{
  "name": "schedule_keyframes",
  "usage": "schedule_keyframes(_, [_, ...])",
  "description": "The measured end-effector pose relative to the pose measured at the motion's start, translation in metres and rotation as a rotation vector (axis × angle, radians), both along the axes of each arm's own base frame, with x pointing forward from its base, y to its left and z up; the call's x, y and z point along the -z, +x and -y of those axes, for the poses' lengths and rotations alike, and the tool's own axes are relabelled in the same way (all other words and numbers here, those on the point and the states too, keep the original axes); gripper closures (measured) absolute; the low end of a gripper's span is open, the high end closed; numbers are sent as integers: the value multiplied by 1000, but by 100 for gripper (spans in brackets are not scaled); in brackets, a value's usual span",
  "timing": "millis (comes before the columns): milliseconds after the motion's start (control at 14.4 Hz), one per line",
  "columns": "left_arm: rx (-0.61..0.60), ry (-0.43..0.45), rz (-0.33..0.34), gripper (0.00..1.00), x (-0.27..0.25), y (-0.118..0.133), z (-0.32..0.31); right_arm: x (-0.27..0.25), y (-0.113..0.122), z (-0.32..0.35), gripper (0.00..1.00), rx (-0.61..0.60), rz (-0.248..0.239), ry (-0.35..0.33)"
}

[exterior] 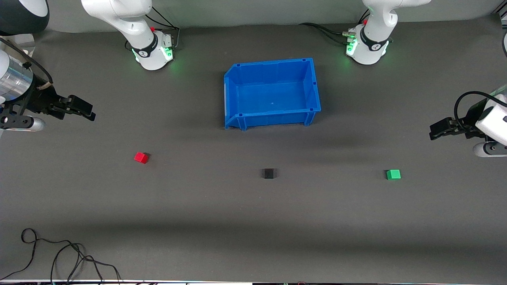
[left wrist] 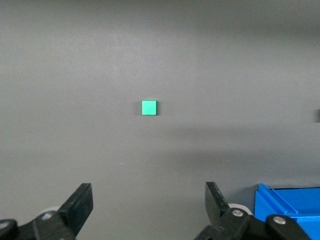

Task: Attach green and red cubes to black cube
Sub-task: 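Reach the right gripper to the red cube while the left gripper reaches the green cube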

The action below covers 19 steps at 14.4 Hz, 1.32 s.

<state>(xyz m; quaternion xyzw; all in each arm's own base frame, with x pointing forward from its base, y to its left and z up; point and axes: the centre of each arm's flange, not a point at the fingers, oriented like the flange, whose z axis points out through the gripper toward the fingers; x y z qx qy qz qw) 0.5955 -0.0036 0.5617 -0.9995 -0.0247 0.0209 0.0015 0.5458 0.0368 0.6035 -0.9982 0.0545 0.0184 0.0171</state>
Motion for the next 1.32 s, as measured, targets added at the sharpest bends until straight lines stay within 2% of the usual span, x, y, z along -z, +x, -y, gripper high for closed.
schedule_keyframes(208, [-63,2,-23,0,11,-2,-17,3,3,2,0,4,5,-1])
schedule_keyframes(346, [-161,8,-35,0,21,-3,-24,10,10,3,0,8,13,0])
schedule_keyframes(554, [-309,16,-25,0,49,-2,-36,37,26,5,0,12,-11,1])
schedule_keyframes(970, [-615,34,-84,0,134,-15,-84,153,66,26,0,55,-84,-5])
schedule_keyframes(1177, [-824,51,-84,0,169,-5,-77,218,74,27,0,59,-121,-7])
schedule_keyframes(1316, [-975,58,-78,0,204,6,-76,254,73,28,0,63,-124,-9])
